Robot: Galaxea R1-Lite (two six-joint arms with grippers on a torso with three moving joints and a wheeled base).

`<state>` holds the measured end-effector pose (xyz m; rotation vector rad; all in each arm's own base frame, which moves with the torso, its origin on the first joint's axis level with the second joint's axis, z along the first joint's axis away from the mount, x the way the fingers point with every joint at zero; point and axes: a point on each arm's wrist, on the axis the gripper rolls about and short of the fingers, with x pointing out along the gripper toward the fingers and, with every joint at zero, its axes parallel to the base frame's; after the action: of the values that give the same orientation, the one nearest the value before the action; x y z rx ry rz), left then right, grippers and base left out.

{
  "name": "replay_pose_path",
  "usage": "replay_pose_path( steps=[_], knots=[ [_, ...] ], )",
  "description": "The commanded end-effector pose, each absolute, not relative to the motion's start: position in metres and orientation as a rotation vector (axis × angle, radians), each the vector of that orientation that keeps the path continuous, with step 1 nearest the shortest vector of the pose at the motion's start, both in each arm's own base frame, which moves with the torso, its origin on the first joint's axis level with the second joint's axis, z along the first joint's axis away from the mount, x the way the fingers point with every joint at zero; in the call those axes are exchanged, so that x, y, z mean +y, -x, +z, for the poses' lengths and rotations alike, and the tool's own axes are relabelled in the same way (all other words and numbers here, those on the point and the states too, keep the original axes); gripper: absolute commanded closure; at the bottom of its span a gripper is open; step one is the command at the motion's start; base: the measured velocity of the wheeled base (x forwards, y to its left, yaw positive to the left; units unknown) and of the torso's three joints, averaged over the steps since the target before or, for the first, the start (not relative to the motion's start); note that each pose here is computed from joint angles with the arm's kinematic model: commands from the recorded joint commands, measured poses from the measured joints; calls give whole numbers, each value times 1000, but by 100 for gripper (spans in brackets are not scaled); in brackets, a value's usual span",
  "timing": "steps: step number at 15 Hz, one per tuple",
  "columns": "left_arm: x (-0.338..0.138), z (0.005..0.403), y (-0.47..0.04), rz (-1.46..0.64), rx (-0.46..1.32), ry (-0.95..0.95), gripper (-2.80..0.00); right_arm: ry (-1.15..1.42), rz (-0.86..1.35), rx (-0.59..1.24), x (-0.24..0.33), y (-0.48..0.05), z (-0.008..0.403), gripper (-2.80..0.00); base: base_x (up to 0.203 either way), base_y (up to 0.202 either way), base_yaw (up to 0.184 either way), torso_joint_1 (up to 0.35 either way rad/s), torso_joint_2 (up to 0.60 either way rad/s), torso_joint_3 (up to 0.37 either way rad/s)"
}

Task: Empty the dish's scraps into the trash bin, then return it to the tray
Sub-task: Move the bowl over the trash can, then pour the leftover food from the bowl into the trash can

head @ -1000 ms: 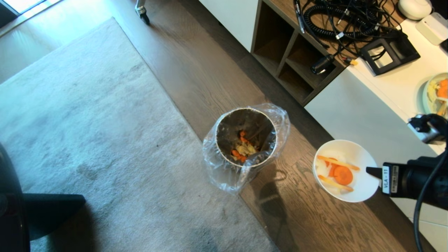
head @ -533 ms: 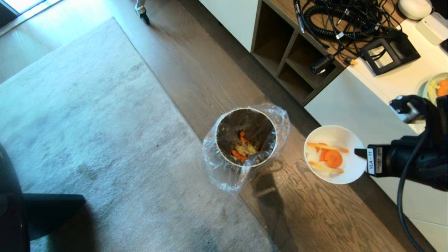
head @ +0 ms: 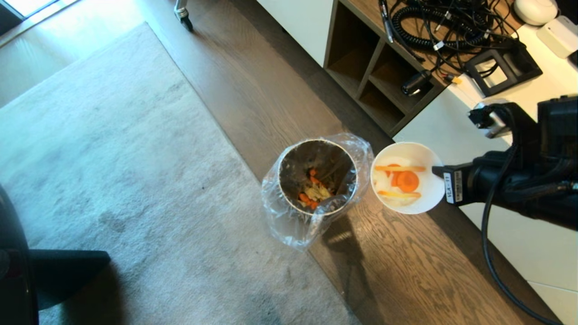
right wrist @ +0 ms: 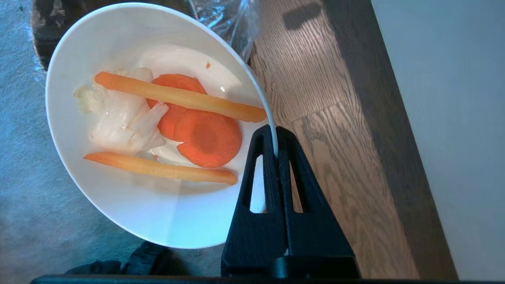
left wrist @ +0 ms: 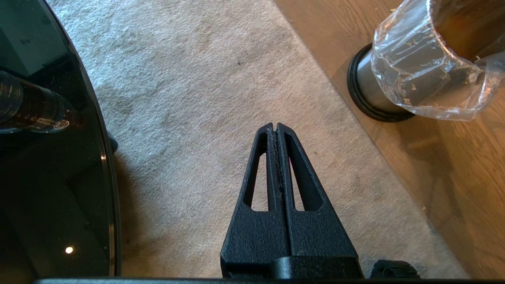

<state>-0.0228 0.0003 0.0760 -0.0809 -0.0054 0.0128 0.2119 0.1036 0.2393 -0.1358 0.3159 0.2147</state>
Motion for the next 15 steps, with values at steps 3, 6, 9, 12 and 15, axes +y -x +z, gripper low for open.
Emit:
replay_pose_path(
  steps=[3,6,9,12,15],
  knots=[
    [0,76,23,14,-7,81,0,263,274,235,121,-223,236,0,0,0,0,0,0,0],
    [0,76,23,14,-7,81,0,318,298,166,132,-229,236,0,0,0,0,0,0,0],
    [0,76,23,14,-7,81,0,429,301,60,138,-237,233,0,0,0,0,0,0,0],
    [0,76,23,14,-7,81,0,555,287,-62,145,-245,230,0,0,0,0,0,0,0],
    [0,76,23,14,-7,81,0,680,258,-206,156,-252,233,0,0,0,0,0,0,0]
  ],
)
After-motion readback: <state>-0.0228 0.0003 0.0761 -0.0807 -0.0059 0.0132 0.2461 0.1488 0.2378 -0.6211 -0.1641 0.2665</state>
